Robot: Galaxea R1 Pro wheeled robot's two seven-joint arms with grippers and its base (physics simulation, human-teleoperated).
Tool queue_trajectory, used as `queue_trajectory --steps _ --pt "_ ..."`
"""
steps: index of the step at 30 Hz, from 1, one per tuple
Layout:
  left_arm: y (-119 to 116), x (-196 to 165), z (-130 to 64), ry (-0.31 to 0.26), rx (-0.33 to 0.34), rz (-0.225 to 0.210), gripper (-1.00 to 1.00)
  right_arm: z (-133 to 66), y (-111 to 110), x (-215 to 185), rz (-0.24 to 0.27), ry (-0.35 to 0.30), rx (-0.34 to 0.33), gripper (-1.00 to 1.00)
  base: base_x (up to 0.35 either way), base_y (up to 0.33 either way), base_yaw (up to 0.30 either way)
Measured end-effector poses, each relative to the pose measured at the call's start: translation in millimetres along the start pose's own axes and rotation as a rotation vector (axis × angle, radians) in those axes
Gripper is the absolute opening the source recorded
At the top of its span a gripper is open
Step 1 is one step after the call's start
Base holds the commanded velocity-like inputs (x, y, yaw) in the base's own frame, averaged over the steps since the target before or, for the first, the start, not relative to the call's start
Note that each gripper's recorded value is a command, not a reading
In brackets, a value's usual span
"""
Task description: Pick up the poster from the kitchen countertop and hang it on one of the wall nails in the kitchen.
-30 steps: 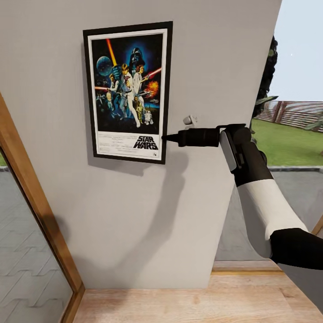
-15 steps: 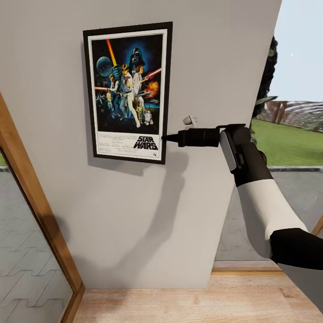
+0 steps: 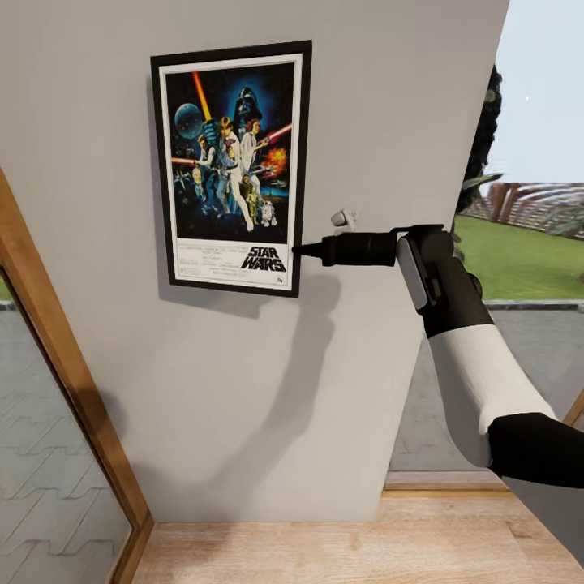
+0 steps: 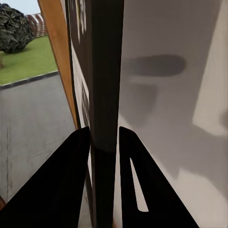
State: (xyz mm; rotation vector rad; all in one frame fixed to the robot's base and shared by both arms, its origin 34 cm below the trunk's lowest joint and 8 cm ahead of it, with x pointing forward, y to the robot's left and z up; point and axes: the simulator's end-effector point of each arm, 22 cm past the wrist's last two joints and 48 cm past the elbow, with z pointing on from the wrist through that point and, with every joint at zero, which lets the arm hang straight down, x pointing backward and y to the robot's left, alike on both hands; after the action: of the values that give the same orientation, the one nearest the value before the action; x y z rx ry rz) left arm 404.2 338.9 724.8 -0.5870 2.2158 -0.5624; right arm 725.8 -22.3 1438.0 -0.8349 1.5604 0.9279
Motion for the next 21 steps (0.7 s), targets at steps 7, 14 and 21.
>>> queue_trajectory --steps 7,14,21 --pt "-0.1 -0.1 0.0 0.000 0.001 0.000 1.00 1.2 -1.5 5.3 -0.008 -0.008 -0.001 -1.00 0.000 0.000 0.000" --pt "0.0 0.1 0.1 0.001 0.000 0.001 1.00 4.4 -6.2 22.6 -0.030 -0.027 -0.002 -1.00 0.000 0.000 0.000" --pt "0.3 0.0 0.0 0.000 -0.001 0.000 1.00 5.3 -7.4 31.1 -0.021 -0.022 -0.002 -1.00 0.000 0.000 0.000"
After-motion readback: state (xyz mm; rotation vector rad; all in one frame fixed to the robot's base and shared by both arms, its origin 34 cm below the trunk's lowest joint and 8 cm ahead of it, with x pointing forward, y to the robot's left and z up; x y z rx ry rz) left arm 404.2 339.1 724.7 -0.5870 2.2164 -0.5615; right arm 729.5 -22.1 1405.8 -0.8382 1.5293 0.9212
